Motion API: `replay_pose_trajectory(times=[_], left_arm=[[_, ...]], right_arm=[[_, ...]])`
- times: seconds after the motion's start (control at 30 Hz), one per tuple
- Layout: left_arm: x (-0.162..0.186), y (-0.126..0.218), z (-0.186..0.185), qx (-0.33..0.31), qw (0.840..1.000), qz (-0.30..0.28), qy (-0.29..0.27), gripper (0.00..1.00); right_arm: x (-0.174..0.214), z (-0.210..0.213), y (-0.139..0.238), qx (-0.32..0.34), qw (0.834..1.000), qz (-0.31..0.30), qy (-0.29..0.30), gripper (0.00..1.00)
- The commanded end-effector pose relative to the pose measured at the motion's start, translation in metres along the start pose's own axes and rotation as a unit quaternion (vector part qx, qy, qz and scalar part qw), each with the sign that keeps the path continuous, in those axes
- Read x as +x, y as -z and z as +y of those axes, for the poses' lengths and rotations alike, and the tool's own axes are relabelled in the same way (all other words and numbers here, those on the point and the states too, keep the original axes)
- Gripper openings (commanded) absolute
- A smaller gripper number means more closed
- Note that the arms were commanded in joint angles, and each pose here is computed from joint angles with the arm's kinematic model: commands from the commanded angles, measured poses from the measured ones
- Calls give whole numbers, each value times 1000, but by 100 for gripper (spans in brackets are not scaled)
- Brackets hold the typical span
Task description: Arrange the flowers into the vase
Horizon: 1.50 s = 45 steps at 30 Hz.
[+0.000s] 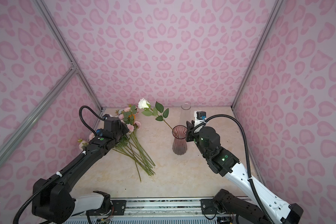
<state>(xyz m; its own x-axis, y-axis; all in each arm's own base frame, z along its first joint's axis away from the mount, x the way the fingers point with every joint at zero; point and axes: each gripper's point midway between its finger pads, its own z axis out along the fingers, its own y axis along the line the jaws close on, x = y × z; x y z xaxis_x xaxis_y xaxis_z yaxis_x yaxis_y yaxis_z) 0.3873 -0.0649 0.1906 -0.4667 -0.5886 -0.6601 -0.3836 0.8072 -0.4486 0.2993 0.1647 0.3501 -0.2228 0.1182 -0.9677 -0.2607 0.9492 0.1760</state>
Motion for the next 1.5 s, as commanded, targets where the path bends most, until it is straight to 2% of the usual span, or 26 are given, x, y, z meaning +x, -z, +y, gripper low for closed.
replay_pose_trajectory(times=[0.0, 0.07, 0.1, 0.3, 0.47, 0.77, 0.9, 1.17, 1.23, 1.33, 1.47], left_arm=[[28, -16, 15, -30, 998, 54, -6, 41], [47, -31, 14, -29, 994, 96, -31, 37], [56, -38, 15, -31, 992, 115, -41, 32], [78, -65, 38, -103, 979, 159, -78, 26], [74, -55, 58, -150, 976, 140, -69, 27], [80, -43, 91, -190, 970, 136, -61, 28], [83, -52, 100, -187, 971, 147, -27, 26], [86, -68, 100, -175, 972, 159, -21, 22], [88, -72, 102, -178, 971, 161, -24, 19], [90, -75, 109, -182, 970, 160, -21, 10], [82, -71, 105, -173, 973, 150, -32, 4]], right_arm=[[9, -3, -1, 6, 1000, 6, -1, 27], [13, -3, -4, 6, 1000, 12, 2, 26], [15, -2, -6, 4, 1000, 15, 2, 26], [25, -1, -10, 1, 1000, 26, -4, 25], [32, -3, -9, 0, 1000, 29, -7, 26], [37, -2, -11, -12, 999, 39, -6, 27], [37, -2, -10, -14, 999, 41, -6, 27], [43, -5, -8, -9, 999, 45, -12, 27], [43, -5, -8, -9, 999, 46, -12, 27], [42, -5, -9, -9, 999, 44, -11, 27], [42, -5, -8, -8, 999, 43, -12, 27]])
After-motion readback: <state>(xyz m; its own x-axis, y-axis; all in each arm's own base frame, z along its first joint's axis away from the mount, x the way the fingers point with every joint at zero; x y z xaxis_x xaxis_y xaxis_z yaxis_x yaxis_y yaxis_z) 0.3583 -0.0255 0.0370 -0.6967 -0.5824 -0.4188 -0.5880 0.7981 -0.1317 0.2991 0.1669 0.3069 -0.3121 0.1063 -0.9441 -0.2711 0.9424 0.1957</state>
